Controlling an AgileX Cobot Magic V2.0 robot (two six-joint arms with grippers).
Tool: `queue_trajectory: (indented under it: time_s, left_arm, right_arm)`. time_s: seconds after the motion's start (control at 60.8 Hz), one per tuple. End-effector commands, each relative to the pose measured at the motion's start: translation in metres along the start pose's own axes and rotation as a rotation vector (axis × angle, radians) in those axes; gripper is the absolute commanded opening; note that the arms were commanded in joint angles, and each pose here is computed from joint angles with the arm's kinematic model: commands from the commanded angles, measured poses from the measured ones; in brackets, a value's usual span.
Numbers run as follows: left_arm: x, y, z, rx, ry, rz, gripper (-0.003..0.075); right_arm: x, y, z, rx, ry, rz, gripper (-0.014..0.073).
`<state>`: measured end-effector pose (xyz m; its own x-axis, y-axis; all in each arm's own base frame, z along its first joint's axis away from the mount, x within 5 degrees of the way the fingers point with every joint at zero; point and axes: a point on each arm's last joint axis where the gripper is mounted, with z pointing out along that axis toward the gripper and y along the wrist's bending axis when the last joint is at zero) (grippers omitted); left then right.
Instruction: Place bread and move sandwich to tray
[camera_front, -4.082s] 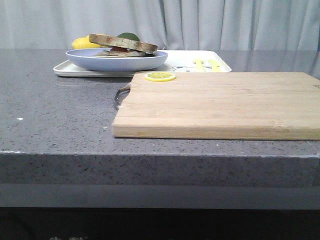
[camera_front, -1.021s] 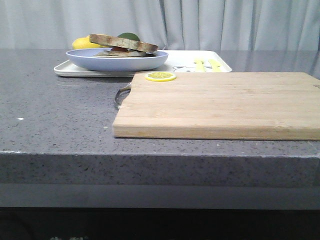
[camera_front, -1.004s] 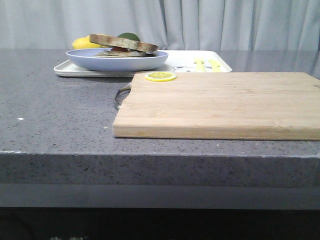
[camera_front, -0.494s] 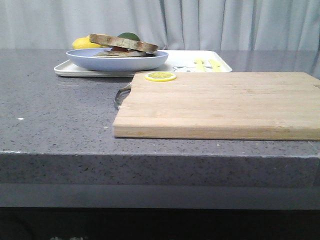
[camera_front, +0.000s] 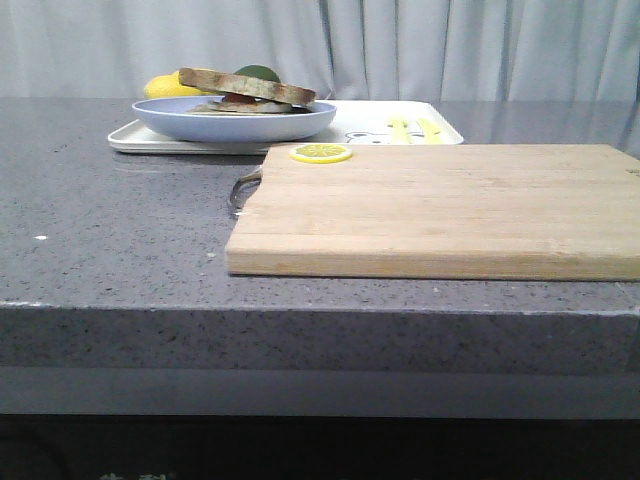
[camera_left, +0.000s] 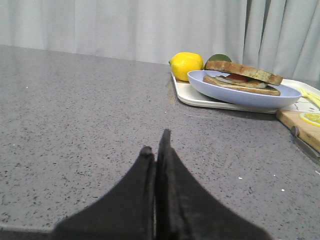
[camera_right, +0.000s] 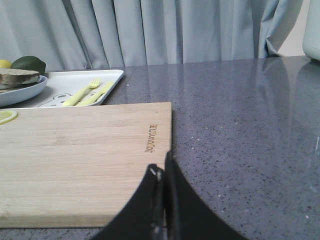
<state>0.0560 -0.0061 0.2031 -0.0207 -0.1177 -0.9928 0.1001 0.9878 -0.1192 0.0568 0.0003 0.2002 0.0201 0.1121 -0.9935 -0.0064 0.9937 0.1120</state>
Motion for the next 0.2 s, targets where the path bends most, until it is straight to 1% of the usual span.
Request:
queue_trajectory:
  time_s: [0.0, 0.181]
  left_arm:
    - [-0.0087, -0.0003, -0.0021, 0.005, -0.104, -0.009, -0.0020]
    - [-0.0087, -0.0003, -0.0021, 0.005, -0.104, -0.009, -0.0020]
  right_arm:
    - [-0.0095, 0.0002, -0.0019, 0.001, -0.106, -0.016, -0.0068]
    - [-0.0095, 0.0002, -0.0019, 0.001, -0.106, -0.016, -0.0068]
